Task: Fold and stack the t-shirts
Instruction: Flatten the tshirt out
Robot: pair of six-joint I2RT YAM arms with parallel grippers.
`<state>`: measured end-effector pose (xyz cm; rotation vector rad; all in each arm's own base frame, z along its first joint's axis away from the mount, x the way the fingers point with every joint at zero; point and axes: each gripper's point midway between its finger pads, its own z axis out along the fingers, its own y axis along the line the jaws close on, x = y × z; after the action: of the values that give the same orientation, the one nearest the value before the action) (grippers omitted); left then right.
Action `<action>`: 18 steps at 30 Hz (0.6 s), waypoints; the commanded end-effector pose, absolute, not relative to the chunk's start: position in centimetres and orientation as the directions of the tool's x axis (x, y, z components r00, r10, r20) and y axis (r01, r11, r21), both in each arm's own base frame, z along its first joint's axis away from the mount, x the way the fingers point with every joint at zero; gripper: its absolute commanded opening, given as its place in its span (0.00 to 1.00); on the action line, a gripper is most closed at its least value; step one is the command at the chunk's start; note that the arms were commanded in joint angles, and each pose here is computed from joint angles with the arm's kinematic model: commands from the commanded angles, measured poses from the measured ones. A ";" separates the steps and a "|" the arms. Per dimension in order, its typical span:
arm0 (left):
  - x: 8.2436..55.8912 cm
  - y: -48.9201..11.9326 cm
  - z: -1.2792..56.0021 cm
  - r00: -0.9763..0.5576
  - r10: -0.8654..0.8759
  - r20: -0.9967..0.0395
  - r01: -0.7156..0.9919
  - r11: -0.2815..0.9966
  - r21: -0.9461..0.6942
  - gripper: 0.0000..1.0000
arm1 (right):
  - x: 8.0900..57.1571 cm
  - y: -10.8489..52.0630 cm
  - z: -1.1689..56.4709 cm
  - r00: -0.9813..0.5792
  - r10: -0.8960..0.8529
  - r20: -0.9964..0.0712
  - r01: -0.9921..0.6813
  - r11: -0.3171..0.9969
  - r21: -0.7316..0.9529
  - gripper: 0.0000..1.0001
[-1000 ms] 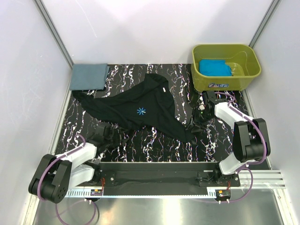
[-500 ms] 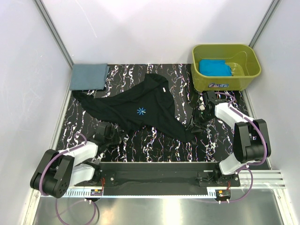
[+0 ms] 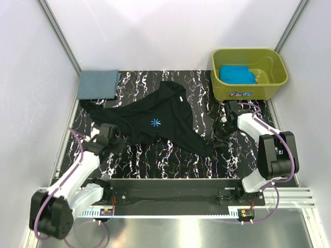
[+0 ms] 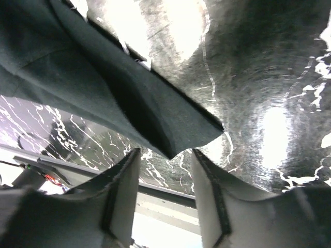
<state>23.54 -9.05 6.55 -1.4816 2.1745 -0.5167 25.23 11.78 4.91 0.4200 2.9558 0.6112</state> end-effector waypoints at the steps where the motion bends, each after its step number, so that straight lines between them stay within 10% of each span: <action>1: 22.1 -5.4 9.4 -0.436 -0.801 -0.411 -0.679 0.592 -0.433 0.00 | 24.8 10.8 4.9 -0.945 0.324 -0.034 0.287 0.878 0.382 0.48; 8: 21.7 -0.5 15.7 -0.437 -0.599 -0.671 -0.615 0.744 -0.263 0.00 | 24.1 10.1 3.7 -0.935 0.355 -0.015 0.324 0.871 0.370 0.43; 18: 19.9 1.0 17.9 -0.419 -0.543 -0.728 -0.593 0.770 -0.234 0.00 | 23.1 10.0 1.8 -0.891 0.453 0.031 0.435 0.831 0.347 0.57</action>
<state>20.29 -0.38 16.14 -0.8845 2.1586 0.0078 22.40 10.19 1.58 0.6391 3.0221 0.5495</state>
